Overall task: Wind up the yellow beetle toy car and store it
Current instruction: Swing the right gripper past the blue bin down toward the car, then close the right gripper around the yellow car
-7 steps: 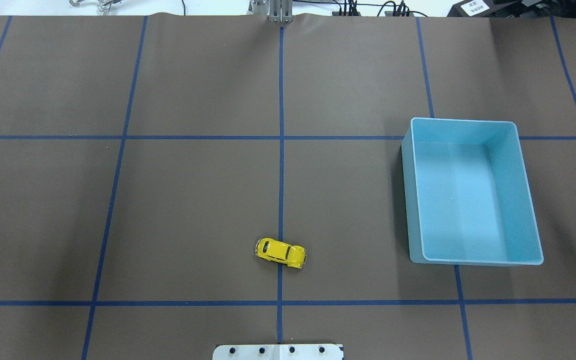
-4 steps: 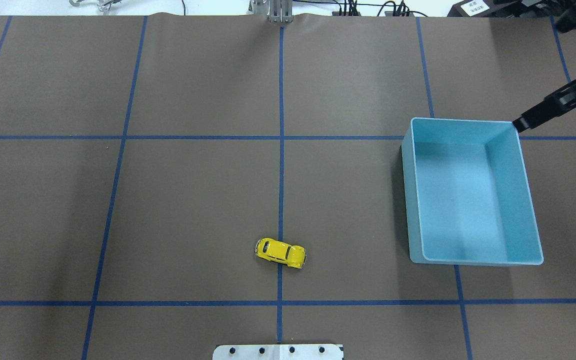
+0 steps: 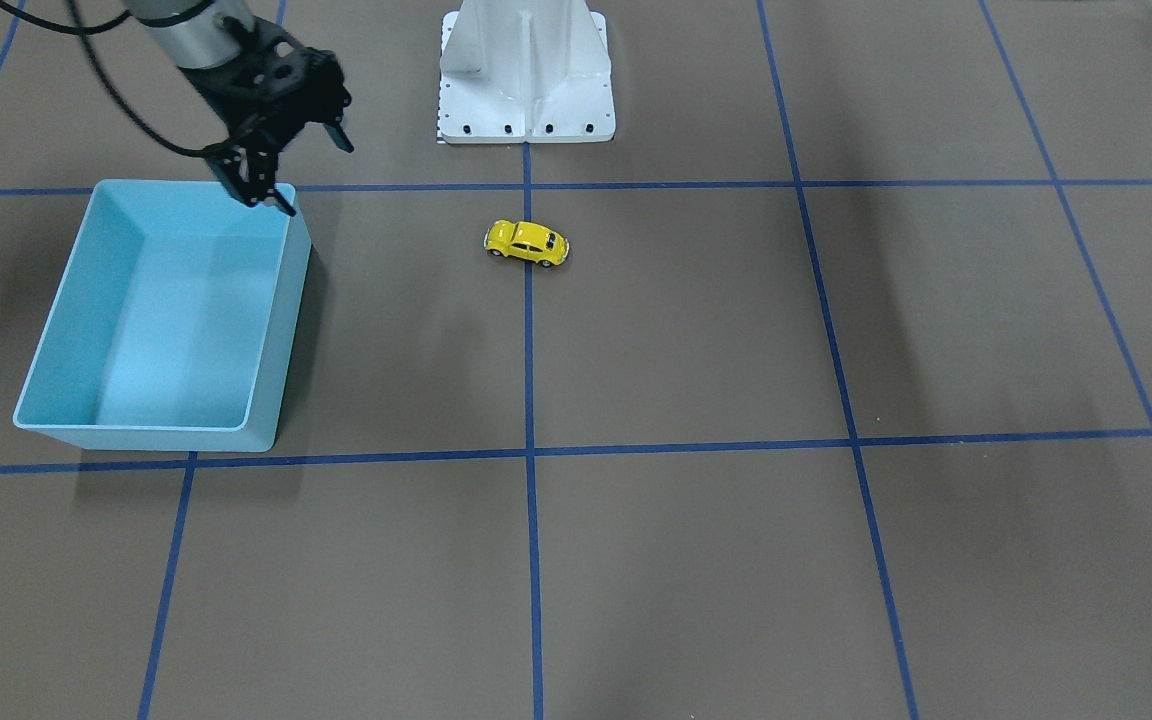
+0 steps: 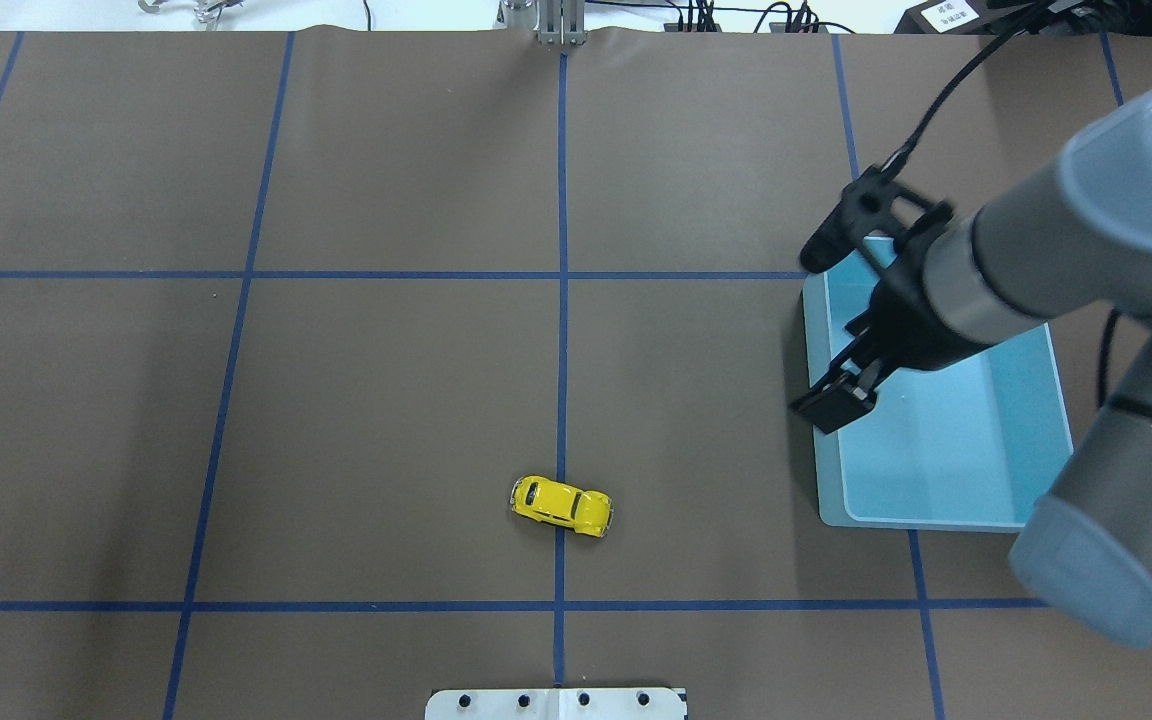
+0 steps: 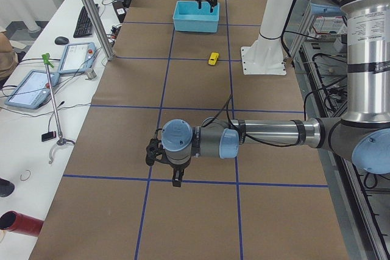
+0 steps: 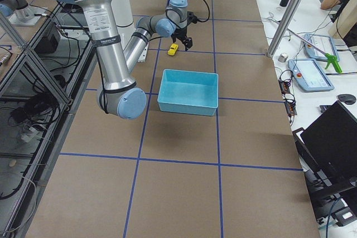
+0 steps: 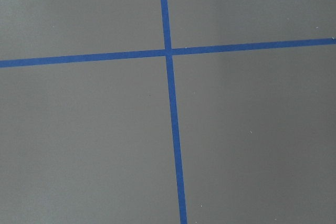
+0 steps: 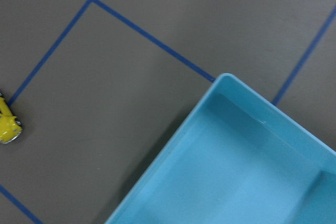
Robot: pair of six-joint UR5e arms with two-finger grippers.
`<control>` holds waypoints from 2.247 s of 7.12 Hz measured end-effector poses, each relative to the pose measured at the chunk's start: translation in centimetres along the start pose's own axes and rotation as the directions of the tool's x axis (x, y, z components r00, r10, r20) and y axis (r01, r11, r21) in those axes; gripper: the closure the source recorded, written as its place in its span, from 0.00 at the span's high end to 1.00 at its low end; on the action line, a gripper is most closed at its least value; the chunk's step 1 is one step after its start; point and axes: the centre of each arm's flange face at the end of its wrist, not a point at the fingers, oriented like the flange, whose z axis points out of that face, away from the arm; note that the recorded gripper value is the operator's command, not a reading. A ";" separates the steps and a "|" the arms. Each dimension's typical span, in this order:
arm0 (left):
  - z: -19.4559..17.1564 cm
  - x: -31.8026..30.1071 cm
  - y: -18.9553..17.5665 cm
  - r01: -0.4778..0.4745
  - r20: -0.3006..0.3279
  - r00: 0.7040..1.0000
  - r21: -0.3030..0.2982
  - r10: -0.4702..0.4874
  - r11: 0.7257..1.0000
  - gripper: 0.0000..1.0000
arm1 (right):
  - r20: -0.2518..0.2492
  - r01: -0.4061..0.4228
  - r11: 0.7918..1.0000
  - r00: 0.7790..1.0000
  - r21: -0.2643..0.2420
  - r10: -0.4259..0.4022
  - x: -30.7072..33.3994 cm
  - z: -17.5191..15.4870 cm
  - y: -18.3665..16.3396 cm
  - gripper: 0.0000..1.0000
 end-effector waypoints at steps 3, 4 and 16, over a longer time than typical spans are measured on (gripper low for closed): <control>-0.2 -0.1 0.5 0.010 0.009 1.000 0.001 -0.010 1.000 1.00 | -0.032 0.160 0.986 0.987 0.055 -0.158 -9.0 8.2 -2.3 1.00; -0.4 -0.1 0.4 0.012 0.012 1.000 0.006 -0.012 1.000 1.00 | -0.054 0.179 0.981 0.983 0.073 -0.176 -10.0 10.7 -3.2 1.00; -0.5 -0.3 -0.4 0.013 0.014 1.000 0.009 -0.013 1.000 1.00 | -0.078 0.142 0.984 0.988 0.107 -0.134 -14.0 20.1 -7.1 0.95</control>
